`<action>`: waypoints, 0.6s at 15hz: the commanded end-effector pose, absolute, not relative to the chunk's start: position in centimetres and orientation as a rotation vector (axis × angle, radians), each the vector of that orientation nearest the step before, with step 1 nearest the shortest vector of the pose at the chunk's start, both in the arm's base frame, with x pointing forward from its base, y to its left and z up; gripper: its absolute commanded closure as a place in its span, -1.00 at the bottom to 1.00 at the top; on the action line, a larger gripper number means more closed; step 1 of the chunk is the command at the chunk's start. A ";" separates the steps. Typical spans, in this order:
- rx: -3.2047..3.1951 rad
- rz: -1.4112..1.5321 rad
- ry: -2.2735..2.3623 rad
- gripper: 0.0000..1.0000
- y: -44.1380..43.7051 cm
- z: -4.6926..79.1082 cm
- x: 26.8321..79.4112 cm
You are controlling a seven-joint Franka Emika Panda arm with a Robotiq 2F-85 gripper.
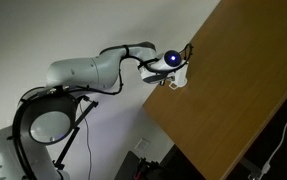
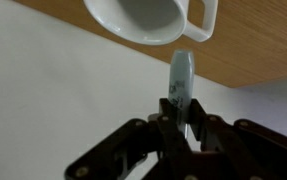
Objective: Put the marker in the mug
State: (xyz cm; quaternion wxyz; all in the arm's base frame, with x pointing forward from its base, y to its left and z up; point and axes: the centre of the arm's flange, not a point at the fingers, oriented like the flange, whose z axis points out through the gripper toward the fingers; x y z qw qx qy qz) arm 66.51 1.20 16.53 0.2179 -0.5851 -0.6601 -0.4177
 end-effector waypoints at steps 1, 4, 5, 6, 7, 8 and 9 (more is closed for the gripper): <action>-1.645 -1.125 -1.824 0.89 1.7 16.9 67.3; -1.632 -1.152 -1.853 0.89 2.1 17.0 67.4; -1.627 -1.163 -1.859 0.89 2.2 17.0 67.5; -1.618 -1.176 -1.864 0.89 2.3 17.1 67.5; -1.615 -1.184 -1.863 0.89 2.3 17.3 67.7; -1.611 -1.194 -1.863 0.89 2.3 17.3 67.9; -1.612 -1.195 -1.865 0.89 2.2 17.3 68.1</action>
